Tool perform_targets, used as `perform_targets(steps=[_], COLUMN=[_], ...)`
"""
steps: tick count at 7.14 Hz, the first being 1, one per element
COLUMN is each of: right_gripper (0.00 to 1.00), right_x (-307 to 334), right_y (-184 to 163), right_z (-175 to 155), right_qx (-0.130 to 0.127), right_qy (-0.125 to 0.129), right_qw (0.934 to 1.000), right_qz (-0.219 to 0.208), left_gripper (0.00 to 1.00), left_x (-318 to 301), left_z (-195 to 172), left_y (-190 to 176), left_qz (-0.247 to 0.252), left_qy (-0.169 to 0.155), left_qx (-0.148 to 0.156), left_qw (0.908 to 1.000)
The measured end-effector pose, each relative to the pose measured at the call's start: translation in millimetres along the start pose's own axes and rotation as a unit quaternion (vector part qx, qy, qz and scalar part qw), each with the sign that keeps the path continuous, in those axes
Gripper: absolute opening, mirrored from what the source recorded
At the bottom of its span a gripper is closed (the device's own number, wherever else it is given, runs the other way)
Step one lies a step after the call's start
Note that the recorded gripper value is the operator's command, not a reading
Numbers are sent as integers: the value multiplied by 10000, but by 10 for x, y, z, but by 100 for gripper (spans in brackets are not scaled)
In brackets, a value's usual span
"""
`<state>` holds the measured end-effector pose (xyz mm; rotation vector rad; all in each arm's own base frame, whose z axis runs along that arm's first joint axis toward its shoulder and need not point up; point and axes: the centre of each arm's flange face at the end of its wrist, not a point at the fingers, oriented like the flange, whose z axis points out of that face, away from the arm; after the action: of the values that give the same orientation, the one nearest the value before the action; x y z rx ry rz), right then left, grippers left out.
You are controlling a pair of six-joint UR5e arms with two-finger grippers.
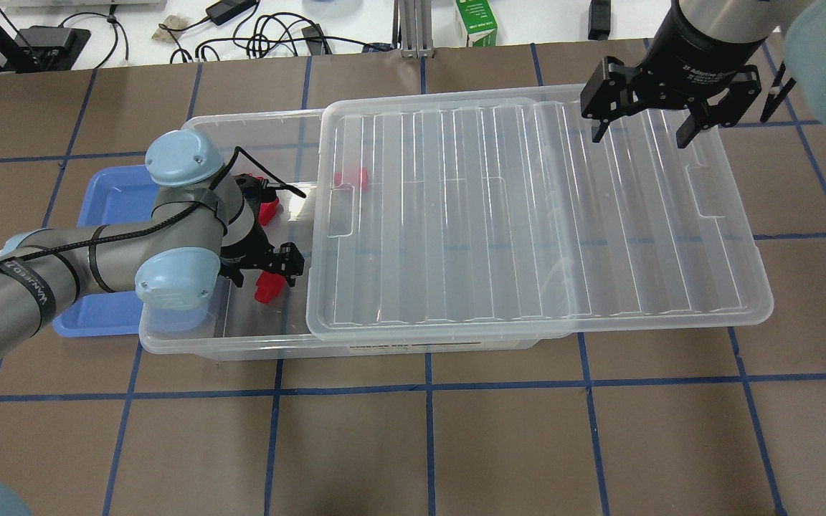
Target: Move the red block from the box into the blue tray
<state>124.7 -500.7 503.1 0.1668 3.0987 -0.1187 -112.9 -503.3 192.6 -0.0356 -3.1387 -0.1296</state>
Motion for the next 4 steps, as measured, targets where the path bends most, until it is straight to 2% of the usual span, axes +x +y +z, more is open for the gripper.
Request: perform_targets(steps=[1,2,3,4], right_gripper=[100,100,100,100], right_x=[0,0,0,0], right_y=[0,0,0,0], right_z=[1,1,1,1], right_qx=[-1,-1,-1,-1], right_qy=[1,1,1,1], right_qw=[10000,10000,10000,10000], right_qz=[0,0,0,0], left_gripper=[73,50,35,8], left_x=[-1,-1,-2,-3], left_z=[41,77,99,97], left_y=[-18,-29,-43,-59], left_qz=[-1,-4,3,27], left_qy=[1,2,2,5], left_qx=[4,5,3,16], left_qw=[10000,10000,10000,10000])
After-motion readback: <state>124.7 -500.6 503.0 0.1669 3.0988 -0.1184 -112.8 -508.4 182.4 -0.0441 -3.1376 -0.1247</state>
